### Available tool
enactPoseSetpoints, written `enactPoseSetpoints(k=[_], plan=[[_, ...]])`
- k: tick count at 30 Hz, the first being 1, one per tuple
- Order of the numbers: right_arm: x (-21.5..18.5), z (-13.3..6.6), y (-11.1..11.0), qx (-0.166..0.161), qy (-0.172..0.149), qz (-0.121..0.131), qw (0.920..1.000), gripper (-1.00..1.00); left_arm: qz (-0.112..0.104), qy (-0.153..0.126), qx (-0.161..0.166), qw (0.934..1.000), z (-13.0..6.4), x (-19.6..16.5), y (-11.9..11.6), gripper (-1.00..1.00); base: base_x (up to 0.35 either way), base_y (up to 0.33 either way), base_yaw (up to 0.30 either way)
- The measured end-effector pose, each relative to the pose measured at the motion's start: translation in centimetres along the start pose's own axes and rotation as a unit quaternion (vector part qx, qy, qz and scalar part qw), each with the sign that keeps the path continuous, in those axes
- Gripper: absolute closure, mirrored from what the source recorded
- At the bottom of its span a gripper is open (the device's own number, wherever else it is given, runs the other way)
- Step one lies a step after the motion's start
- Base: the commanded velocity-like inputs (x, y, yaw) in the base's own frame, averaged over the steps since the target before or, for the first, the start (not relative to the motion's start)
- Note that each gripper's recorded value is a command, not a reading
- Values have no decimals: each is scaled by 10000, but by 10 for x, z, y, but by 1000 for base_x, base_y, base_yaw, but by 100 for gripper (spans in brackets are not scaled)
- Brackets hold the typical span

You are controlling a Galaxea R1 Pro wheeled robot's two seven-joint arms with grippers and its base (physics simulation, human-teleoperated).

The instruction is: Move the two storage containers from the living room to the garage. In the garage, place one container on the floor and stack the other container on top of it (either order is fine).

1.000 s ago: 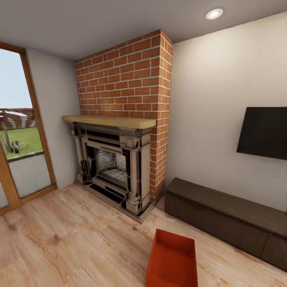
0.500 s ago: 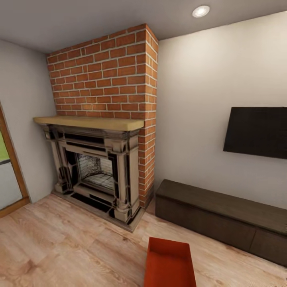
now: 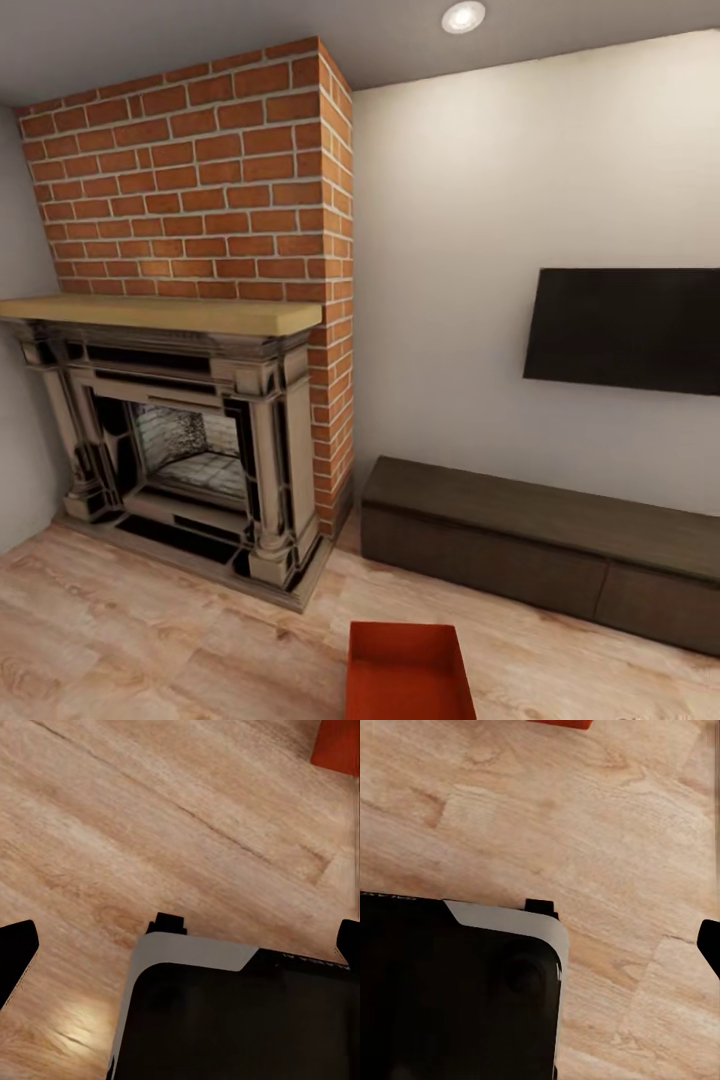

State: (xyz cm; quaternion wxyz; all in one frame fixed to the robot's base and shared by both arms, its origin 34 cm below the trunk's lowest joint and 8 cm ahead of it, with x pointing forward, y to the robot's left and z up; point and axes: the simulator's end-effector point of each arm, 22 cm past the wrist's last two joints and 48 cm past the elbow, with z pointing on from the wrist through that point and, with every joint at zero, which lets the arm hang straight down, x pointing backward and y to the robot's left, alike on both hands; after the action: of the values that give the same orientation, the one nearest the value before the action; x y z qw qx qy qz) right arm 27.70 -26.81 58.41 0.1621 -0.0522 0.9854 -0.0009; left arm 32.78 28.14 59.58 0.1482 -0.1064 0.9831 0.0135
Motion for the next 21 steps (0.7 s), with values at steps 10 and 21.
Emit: enactPoseSetpoints(k=[10,21], plan=[[0,0,0,-3,8,-2,10000,-100,4,-15,-1,10000,0,-1,0,-100,99,3,-133],[0,0,-1,0,13,-3,10000,-100,-3,-16,-1,10000,0,-1,0,-100,1,-98,-2]])
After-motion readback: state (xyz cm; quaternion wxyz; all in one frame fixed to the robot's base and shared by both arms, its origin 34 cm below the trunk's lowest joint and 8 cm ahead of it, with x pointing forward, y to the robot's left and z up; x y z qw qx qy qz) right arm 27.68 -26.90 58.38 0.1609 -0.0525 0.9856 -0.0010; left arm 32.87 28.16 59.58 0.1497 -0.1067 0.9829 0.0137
